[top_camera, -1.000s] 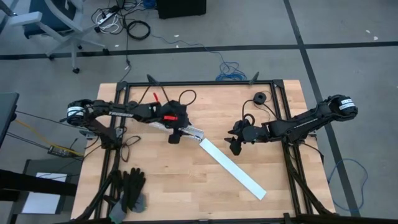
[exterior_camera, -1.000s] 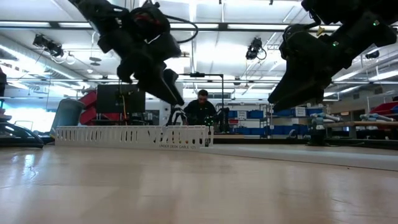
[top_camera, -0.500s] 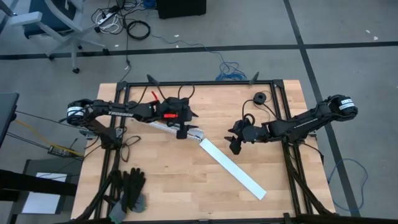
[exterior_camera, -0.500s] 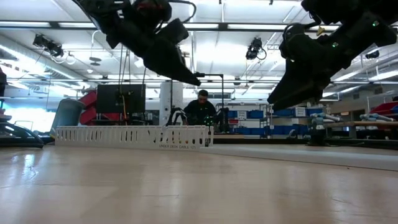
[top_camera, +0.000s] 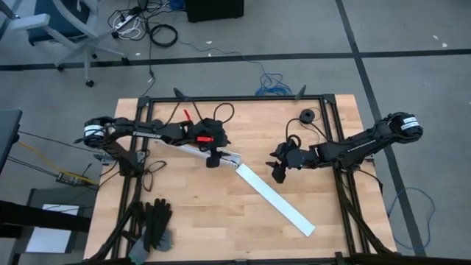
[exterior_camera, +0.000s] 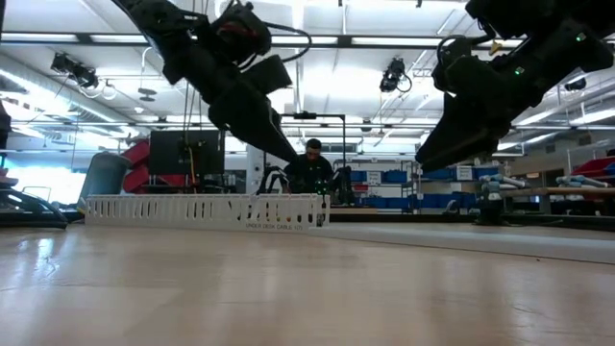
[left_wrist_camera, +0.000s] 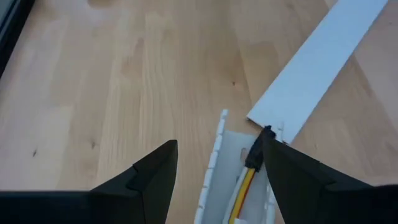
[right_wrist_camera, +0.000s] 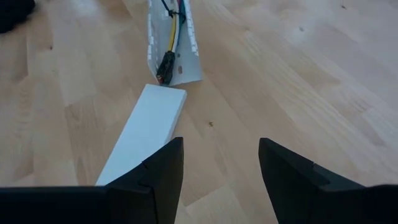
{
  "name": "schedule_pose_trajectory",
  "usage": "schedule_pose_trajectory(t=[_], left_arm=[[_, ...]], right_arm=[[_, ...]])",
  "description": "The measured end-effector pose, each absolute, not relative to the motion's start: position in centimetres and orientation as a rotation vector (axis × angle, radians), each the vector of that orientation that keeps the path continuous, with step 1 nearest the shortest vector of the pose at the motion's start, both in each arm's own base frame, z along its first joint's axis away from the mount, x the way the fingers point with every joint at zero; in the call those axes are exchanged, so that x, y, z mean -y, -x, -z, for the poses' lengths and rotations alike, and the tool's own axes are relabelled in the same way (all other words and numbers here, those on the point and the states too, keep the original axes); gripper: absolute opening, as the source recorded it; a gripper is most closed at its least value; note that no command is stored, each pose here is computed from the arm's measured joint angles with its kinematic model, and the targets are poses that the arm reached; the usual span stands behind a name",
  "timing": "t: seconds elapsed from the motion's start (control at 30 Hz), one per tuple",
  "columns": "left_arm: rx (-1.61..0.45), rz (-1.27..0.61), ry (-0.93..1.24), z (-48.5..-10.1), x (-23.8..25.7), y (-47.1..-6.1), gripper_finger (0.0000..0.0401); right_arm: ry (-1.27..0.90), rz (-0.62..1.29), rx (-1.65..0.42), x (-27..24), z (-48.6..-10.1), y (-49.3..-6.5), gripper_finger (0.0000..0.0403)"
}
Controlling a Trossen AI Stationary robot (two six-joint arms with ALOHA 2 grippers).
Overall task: Ziptie cables
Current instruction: Close the white cable duct
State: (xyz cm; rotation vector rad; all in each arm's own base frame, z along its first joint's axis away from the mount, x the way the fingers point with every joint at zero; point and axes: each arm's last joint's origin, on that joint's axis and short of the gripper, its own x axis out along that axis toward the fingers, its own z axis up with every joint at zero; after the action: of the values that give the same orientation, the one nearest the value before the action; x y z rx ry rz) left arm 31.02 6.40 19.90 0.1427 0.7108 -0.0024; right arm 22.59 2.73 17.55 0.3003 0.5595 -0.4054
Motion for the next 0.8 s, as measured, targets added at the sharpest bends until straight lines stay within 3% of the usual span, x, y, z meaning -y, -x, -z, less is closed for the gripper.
schedule_pose_trajectory(t=[0.5,0.8], left_arm=[[-0.765,0.062,-0.01,-17.9,-6.1,-31.6,0.0214],[-0.796,0.097,-0.051,-17.0,-6.1,-31.7,0.0214]], right_arm=[[-0.335,0.411,-0.559,-2.8,-17.5,-22.6,0.0189],[-0.354,0.417,-0.555,-2.8,-17.5,-22.6,0.0188]])
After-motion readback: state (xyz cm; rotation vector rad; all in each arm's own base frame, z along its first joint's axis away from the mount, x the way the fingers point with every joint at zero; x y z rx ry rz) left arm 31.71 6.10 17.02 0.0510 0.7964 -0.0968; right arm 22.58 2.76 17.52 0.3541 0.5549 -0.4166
